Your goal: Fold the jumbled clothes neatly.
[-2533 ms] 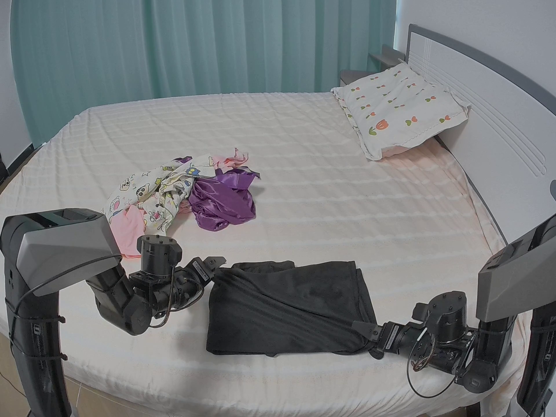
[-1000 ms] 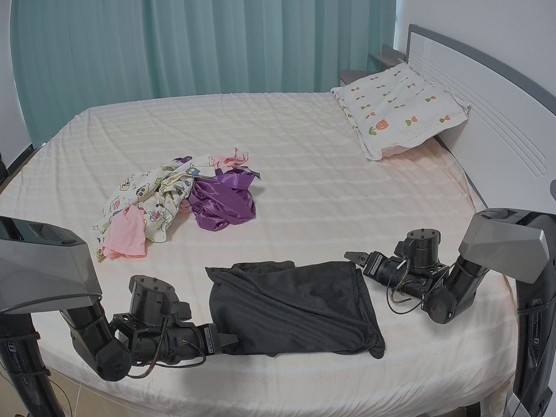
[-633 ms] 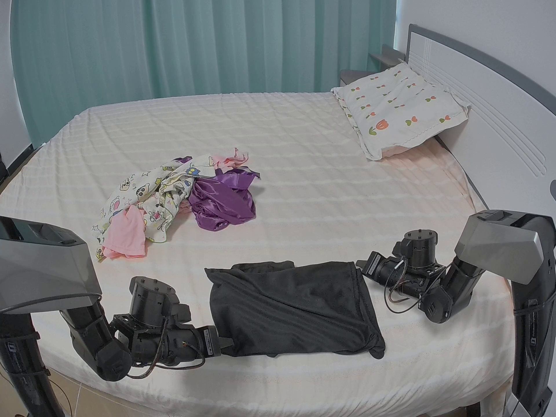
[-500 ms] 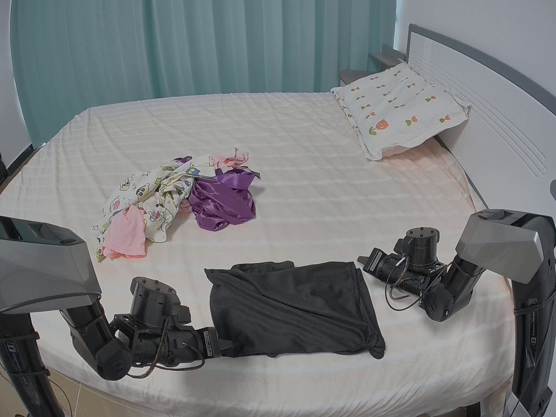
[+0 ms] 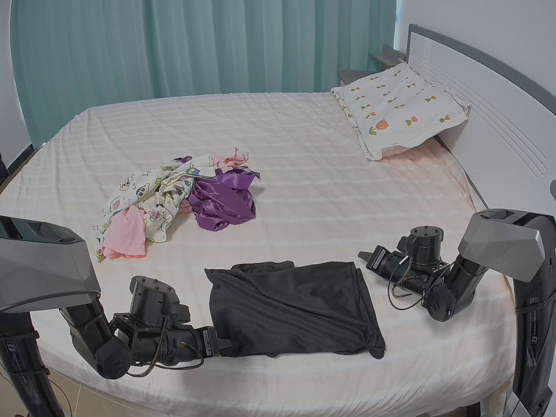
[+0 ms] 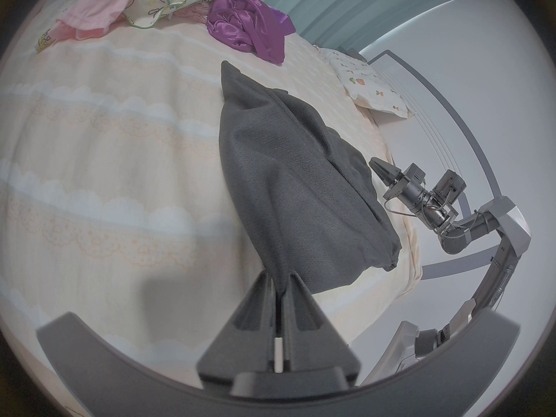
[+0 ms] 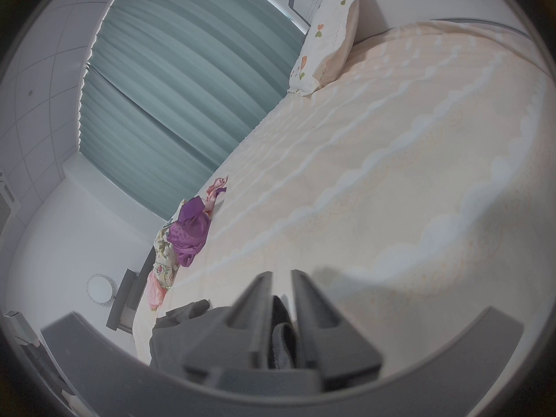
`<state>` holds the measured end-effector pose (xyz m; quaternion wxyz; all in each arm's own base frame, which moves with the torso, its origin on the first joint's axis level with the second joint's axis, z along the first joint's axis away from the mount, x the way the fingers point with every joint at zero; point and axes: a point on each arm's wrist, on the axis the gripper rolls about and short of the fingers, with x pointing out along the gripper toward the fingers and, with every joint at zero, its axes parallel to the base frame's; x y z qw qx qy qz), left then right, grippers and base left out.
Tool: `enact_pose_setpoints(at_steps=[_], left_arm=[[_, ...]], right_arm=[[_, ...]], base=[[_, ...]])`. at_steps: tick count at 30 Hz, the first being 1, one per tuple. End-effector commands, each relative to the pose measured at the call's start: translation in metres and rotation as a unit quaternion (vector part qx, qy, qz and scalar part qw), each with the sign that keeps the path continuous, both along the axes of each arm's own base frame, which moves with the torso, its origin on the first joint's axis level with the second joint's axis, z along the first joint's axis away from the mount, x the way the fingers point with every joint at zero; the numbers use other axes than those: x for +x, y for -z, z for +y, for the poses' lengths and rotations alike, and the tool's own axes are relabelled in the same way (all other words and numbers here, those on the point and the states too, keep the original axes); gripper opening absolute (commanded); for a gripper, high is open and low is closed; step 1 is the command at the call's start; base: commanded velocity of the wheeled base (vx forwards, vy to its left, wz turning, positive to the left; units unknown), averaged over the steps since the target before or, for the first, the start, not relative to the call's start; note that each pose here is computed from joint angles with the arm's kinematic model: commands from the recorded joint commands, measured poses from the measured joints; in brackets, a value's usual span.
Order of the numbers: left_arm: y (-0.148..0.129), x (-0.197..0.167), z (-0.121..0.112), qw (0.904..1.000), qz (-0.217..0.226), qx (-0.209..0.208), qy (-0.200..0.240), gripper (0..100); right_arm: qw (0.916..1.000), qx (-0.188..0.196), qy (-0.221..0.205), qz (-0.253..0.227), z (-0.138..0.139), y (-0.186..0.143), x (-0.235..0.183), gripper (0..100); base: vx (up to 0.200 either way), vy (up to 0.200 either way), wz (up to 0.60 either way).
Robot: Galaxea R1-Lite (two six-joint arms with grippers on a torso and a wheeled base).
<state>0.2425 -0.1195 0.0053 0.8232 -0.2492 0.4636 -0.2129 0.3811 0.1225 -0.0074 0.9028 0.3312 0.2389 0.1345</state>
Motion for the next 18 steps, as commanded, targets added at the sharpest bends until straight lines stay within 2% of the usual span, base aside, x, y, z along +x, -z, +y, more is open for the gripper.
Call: enact_pose_setpoints(at_steps=[1,12,18], left_arm=[[0.001,0.000,0.001,1.0000,0.002,0.001,-0.002,0],[0.001,0.001,0.000,1.0000,0.002,0.001,-0.002,0],[0.002,0.001,0.000,1.0000,0.003,0.001,-0.002,0]], right_arm=[[1.0000,0.000,-0.004,0.000,0.002,0.000,-0.003,100],[0.9994,-0.010,-0.032,0.008,0.022,0.012,-0.008,100],[0.9995,-0.010,-0.031,0.003,0.023,0.012,-0.004,100]], base=[[0.000,0.000,0.00],[0.000,0.000,0.00],[0.000,0.000,0.00]])
